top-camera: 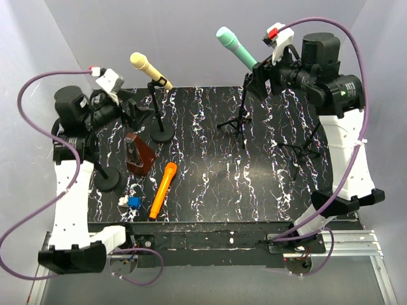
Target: Remove the microphone from the stand
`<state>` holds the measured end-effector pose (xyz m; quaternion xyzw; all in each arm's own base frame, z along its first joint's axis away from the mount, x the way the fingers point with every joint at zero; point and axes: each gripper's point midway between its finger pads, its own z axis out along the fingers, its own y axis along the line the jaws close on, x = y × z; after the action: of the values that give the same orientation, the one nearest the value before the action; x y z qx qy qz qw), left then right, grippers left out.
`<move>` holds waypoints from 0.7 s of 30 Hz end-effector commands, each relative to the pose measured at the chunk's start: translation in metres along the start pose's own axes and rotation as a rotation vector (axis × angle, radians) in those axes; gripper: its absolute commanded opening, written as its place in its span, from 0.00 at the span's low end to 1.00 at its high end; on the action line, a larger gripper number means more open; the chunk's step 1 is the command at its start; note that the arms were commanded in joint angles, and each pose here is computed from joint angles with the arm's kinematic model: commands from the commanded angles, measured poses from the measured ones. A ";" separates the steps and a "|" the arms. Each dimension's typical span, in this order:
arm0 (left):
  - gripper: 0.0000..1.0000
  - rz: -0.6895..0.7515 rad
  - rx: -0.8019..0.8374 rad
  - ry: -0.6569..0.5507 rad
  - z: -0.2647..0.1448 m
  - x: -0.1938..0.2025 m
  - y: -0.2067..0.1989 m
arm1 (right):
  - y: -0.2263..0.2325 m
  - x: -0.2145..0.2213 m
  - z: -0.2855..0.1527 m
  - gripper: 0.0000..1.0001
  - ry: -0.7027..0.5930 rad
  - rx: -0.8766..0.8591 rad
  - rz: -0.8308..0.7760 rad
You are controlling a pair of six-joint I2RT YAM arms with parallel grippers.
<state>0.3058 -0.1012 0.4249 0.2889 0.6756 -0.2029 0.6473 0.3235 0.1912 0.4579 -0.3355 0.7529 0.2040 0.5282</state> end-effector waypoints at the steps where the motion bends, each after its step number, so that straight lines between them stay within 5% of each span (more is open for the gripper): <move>1: 0.83 0.005 0.324 -0.083 0.021 -0.022 -0.054 | -0.057 -0.028 0.021 0.82 -0.097 0.221 -0.130; 10: 0.83 0.141 0.582 -0.071 0.065 0.015 -0.132 | -0.097 -0.036 0.051 0.83 -0.105 0.269 -0.377; 21: 0.81 0.207 0.494 0.027 0.149 0.060 -0.124 | -0.110 -0.014 0.076 0.79 -0.198 0.149 -0.467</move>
<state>0.3121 -0.2808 0.3288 0.5178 0.5812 -0.3326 0.5324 0.4575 0.1547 0.4306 -0.3983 0.6823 0.0441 0.6114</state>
